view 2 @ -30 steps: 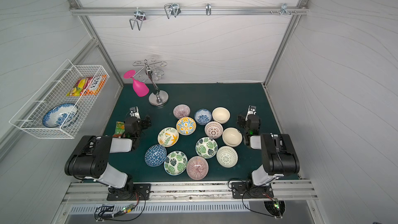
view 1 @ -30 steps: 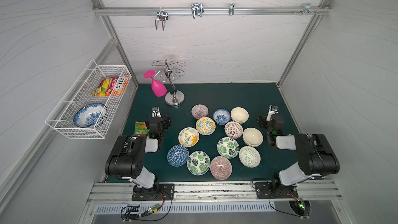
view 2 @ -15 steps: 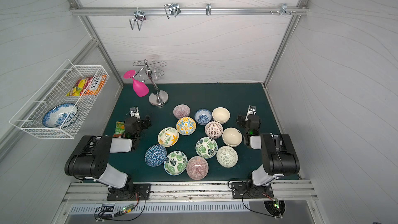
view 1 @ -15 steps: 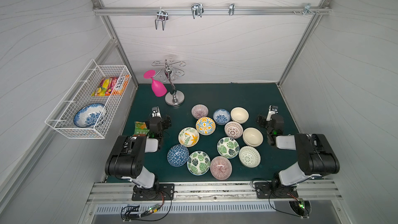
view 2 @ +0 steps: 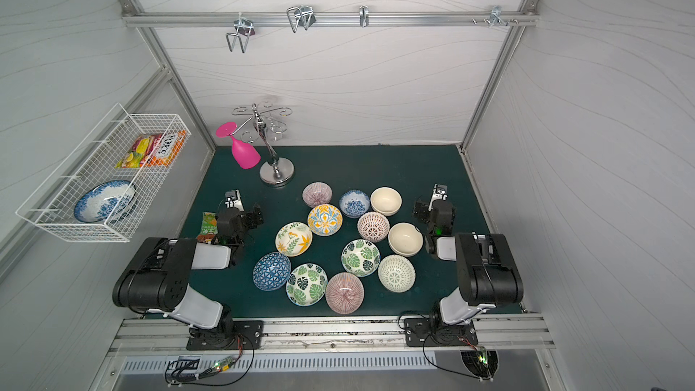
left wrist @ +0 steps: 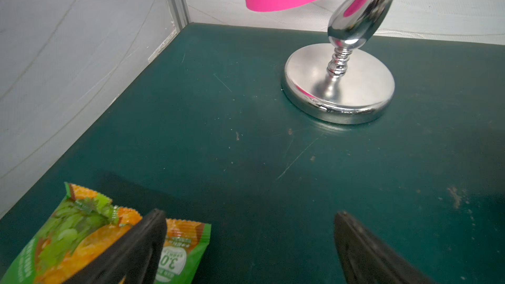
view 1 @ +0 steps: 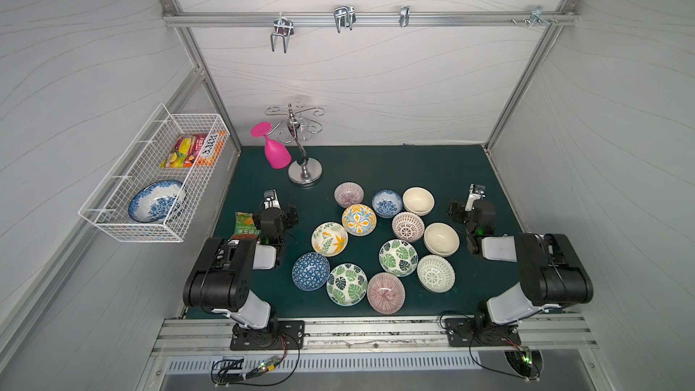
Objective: Stack the bowls
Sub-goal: Move the bowl to the center of the board.
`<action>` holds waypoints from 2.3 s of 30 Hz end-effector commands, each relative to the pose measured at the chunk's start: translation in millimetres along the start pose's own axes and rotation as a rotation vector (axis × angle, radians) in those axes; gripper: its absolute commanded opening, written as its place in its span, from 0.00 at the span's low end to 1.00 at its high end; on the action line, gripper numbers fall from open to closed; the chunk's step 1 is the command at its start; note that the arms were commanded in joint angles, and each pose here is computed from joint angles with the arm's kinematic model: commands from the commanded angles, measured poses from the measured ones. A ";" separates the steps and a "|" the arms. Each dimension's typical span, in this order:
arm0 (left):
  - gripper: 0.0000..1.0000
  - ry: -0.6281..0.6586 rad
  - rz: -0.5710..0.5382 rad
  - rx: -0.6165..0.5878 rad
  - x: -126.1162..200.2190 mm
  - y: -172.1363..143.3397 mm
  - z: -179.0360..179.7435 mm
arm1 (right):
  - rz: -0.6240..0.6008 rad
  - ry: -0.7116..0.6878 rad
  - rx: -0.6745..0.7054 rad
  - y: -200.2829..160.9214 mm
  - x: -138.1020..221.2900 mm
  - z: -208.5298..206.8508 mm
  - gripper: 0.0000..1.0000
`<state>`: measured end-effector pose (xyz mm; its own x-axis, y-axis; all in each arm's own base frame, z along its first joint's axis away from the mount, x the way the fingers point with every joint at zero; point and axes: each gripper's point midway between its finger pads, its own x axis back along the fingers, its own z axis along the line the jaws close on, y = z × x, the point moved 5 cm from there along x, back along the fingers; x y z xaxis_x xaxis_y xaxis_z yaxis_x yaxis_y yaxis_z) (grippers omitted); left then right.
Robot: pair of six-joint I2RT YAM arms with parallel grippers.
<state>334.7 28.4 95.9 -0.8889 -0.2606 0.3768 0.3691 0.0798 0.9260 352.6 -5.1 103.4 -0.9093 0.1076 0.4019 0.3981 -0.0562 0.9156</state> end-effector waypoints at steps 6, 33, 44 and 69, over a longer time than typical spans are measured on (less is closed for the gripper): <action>1.00 0.114 -0.017 0.010 9.6 63.4 3.5 | -0.003 -0.059 0.003 33.9 16.7 -2.6 0.99; 1.00 0.000 0.593 0.313 151.6 93.5 -14.8 | 0.300 0.365 -0.443 111.1 171.6 58.6 0.99; 0.98 -0.243 0.579 0.279 184.4 62.9 -77.9 | 0.685 0.463 -0.054 54.7 165.3 236.3 0.78; 0.99 -0.297 0.517 0.308 166.0 32.8 -93.3 | 0.908 0.377 -0.205 -28.2 78.6 291.5 0.53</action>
<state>217.6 -98.3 180.0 -0.6417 0.1514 0.7519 0.7372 0.3921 0.5502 294.5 290.3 112.1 -0.2552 -0.3632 0.8961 0.9669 -0.0978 0.2358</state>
